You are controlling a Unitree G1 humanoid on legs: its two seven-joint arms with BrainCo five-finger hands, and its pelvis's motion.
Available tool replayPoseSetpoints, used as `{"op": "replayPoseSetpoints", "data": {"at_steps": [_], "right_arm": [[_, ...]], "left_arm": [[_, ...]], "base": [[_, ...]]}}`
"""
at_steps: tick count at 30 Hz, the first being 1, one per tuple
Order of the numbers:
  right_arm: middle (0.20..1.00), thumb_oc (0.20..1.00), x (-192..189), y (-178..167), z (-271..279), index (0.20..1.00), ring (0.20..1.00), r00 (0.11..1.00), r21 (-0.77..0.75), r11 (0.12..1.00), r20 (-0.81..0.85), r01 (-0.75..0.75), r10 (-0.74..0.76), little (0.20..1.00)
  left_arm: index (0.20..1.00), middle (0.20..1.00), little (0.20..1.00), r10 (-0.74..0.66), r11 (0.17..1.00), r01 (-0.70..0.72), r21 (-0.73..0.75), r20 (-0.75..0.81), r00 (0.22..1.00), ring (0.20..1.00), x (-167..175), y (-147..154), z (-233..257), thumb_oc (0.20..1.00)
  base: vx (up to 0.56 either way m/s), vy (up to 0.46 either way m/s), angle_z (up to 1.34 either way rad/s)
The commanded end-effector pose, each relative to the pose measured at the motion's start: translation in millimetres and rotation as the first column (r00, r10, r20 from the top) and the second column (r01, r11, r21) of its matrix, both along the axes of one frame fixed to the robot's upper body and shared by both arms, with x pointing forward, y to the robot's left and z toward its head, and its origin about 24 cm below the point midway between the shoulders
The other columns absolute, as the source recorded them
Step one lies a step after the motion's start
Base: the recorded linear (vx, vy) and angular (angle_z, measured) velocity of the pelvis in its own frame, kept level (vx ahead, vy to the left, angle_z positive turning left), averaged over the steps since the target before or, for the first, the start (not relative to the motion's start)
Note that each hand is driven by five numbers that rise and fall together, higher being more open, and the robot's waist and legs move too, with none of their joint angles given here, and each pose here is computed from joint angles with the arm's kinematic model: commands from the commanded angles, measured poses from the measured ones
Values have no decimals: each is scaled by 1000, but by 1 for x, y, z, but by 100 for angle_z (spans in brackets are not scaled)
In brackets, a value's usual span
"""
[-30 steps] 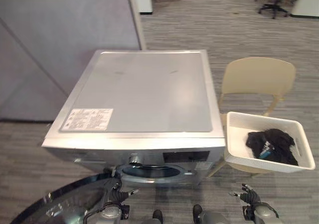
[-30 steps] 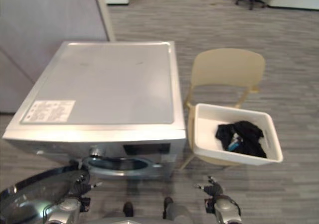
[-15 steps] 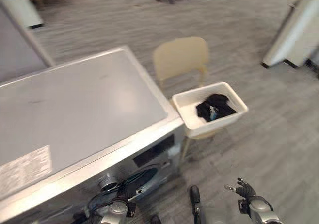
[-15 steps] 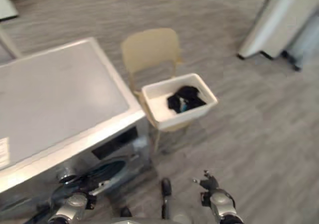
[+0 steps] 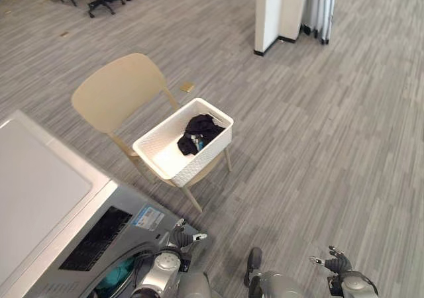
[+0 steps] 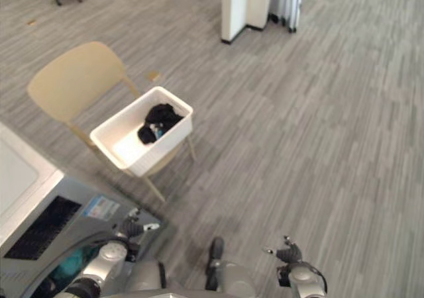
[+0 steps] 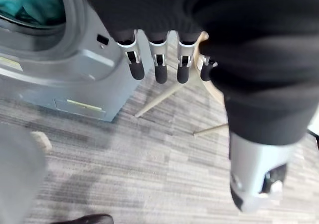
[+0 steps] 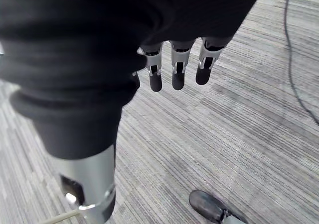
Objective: Grab the laundry basket,head to the washer,open it,put in the laundry and shut it.
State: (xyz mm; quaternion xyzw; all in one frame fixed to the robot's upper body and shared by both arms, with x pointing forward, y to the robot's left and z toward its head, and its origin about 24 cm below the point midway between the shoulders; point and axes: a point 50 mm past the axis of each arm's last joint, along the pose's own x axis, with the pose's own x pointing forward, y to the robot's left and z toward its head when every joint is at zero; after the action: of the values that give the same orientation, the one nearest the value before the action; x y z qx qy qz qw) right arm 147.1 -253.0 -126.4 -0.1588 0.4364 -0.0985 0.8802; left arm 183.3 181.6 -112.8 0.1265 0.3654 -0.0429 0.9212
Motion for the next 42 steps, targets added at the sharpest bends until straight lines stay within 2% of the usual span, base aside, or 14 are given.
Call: {"op": "replayPoseSetpoints", "data": {"at_steps": [1,6,15,18,25,26,28,31,42], "right_arm": [[1000,1000,9,-5,8,1000,1000,998,-24,999,50,-22,24,1000],[1000,1000,6,-7,6,1000,1000,999,-36,999,24,-25,26,1000],[1000,1000,0,10,-3,1000,1000,999,12,999,-2,-49,49,1000],[1000,1000,14,15,4,1000,1000,996,19,997,51,-73,72,1000],[1000,1000,30,22,12,1000,1000,988,25,994,110,-109,106,1000],[1000,1000,22,14,8,1000,1000,995,9,997,70,-77,76,1000],[1000,1000,20,21,8,1000,1000,991,41,993,84,-109,105,1000],[1000,1000,16,8,11,1000,1000,992,11,996,85,-93,91,1000],[1000,1000,20,10,12,1000,1000,992,7,996,92,-86,85,1000]], "left_arm": [[1000,1000,1000,6,999,-7,37,38,999,1000,3,15,6,1000],[1000,1000,1000,30,999,-31,40,17,999,1000,-5,19,3,1000],[1000,1000,1000,113,992,-112,59,-4,994,1000,-15,37,0,1000],[1000,1000,1000,149,985,-150,83,21,989,1000,-12,50,6,1000],[1000,1000,1000,168,979,-172,107,38,985,1000,-5,58,9,1000],[1000,1000,1000,180,973,-175,149,-25,983,1000,-13,62,1,1000],[1000,1000,1000,146,982,-141,127,-32,989,1000,-18,53,-3,1000],[1000,1000,1000,129,986,-121,118,-64,990,1000,-22,48,-8,1000],[1000,1000,1000,205,971,-189,148,-103,973,1000,-31,58,-14,1000]], "base": [[493,-22,-62],[454,-6,-45],[309,82,-11],[283,107,-14],[266,-15,111],[408,-108,207],[231,-94,211],[26,-13,119],[198,121,66]]}}
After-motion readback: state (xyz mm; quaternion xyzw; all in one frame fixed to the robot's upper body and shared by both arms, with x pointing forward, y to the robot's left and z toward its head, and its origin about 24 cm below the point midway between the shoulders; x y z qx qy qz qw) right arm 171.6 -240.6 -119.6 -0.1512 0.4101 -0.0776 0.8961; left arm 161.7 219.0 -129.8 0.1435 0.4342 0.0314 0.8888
